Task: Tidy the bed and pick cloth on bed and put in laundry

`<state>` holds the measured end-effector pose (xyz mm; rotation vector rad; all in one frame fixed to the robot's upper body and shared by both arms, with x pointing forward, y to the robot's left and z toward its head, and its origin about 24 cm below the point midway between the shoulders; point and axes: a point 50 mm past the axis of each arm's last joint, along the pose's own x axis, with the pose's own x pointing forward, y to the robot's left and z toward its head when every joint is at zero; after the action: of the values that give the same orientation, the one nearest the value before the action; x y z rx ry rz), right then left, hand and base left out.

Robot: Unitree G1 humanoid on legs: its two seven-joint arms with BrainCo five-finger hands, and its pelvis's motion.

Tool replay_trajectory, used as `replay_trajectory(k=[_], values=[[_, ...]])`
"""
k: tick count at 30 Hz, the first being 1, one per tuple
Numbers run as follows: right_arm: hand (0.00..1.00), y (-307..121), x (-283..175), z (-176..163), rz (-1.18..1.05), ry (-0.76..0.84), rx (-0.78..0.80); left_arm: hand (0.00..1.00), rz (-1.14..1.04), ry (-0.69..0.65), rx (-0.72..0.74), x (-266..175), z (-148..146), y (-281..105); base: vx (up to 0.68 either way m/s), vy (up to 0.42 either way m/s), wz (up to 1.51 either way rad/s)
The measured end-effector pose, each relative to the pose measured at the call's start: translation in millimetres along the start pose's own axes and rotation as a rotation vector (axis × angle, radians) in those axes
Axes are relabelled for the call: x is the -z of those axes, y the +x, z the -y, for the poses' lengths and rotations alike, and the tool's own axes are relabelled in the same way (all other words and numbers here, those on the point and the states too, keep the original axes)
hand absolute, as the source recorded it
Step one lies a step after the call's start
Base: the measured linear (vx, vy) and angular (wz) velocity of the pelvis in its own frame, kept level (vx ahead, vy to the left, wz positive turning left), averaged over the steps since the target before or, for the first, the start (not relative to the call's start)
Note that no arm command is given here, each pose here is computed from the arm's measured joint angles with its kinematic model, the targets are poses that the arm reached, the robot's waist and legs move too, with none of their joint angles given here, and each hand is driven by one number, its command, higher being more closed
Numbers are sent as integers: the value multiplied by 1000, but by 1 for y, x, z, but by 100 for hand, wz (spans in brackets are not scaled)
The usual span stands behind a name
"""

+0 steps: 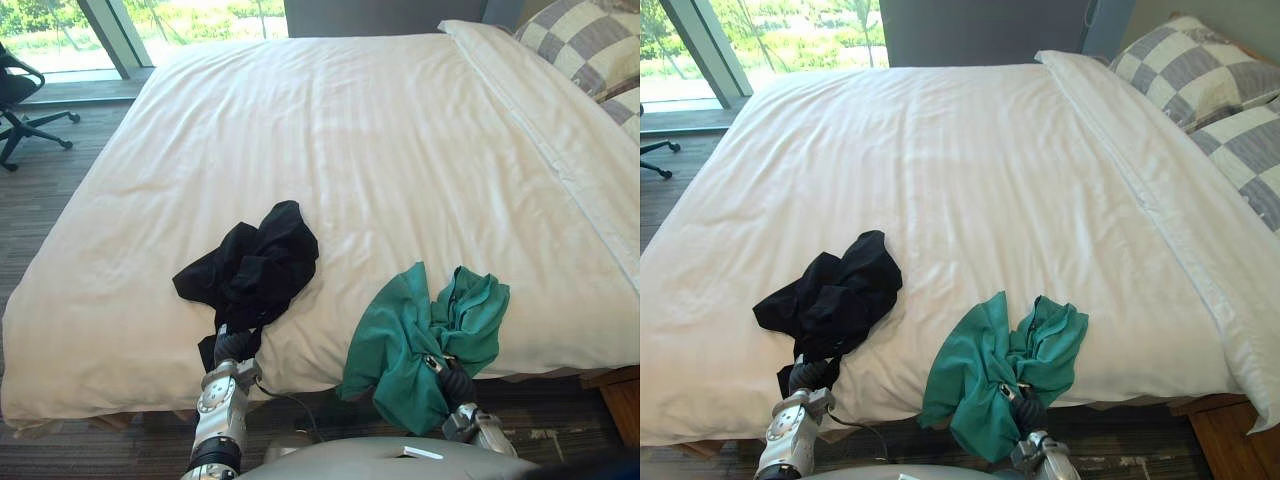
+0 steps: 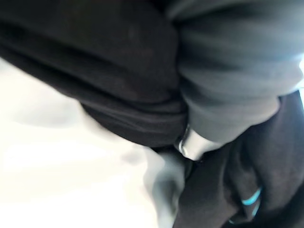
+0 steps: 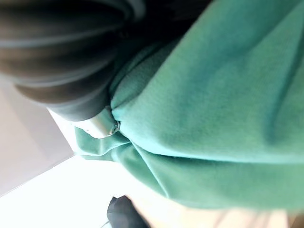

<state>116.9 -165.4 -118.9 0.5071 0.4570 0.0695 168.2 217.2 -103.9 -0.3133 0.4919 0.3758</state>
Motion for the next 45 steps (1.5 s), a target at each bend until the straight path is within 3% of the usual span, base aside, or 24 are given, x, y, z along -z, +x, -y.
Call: replay_trajectory(k=[8, 12, 15, 23, 29, 35, 45], values=[[100, -11, 7, -20, 51, 111, -78, 100, -157, -146, 24, 49, 15, -30, -100, -17, 60], [100, -4, 1, -29, 45, 27, -106, 100, -148, -223, 29, 53, 21, -37, -25, -35, 88], [100, 0, 3, -34, 20, -8, -84, 100, -105, -276, 8, 54, 9, -48, 127, 0, 64], [100, 2, 3, -32, 6, -25, -24, 100, -39, -292, 30, 51, -2, -59, 205, -17, 111], [100, -4, 0, -20, 7, -13, 5, 100, -49, -288, 108, 48, 13, -55, 9, 36, 146], [100, -10, -9, -4, 35, -44, 57, 100, -79, -292, 72, 57, 3, -65, -43, 49, 98], [100, -9, -2, -7, -9, -80, 86, 100, -105, -240, 87, 60, -3, -69, 15, 4, 69]])
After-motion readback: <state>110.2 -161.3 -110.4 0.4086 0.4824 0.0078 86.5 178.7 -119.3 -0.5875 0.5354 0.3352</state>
